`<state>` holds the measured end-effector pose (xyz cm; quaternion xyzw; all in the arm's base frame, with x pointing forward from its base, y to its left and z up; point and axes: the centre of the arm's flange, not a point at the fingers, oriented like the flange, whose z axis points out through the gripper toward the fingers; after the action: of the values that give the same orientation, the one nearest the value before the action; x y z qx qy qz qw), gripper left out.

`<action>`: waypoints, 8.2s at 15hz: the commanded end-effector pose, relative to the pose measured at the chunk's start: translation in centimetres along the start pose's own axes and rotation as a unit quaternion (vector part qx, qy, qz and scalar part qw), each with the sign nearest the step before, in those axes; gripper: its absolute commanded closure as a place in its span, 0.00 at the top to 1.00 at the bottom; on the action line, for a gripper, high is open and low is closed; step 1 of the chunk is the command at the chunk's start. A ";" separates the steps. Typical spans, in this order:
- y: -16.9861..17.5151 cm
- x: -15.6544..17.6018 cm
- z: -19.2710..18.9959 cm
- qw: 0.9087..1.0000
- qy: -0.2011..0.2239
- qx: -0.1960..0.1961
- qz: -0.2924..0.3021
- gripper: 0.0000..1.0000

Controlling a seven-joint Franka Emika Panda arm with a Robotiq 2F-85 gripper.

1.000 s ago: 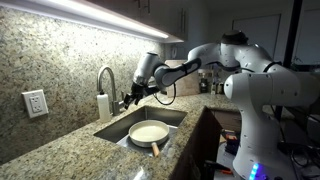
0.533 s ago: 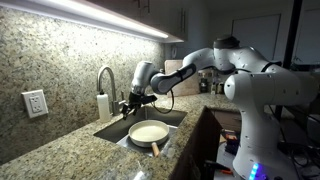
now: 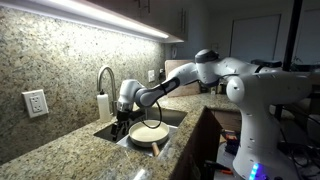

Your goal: Turn the faucet to the right then open and close the tap and turn the faucet to the left,pick up the sponge and scrub the pan

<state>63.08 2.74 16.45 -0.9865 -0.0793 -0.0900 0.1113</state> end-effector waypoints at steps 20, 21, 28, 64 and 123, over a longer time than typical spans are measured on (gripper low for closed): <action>-0.9 -6.0 3.5 0.973 -0.114 -0.056 -0.191 1.00; -1.2 -6.0 3.7 0.970 -0.106 -0.068 -0.207 1.00; -3.8 -5.4 4.8 0.956 -0.077 -0.087 -0.269 1.00; -5.3 -4.2 9.5 0.930 -0.076 -0.111 -0.343 0.42; 9.2 -11.4 -2.7 0.962 -0.003 -0.266 -0.058 0.63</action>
<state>53.86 -8.54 14.55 -0.9728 -0.1273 -0.1135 -0.1566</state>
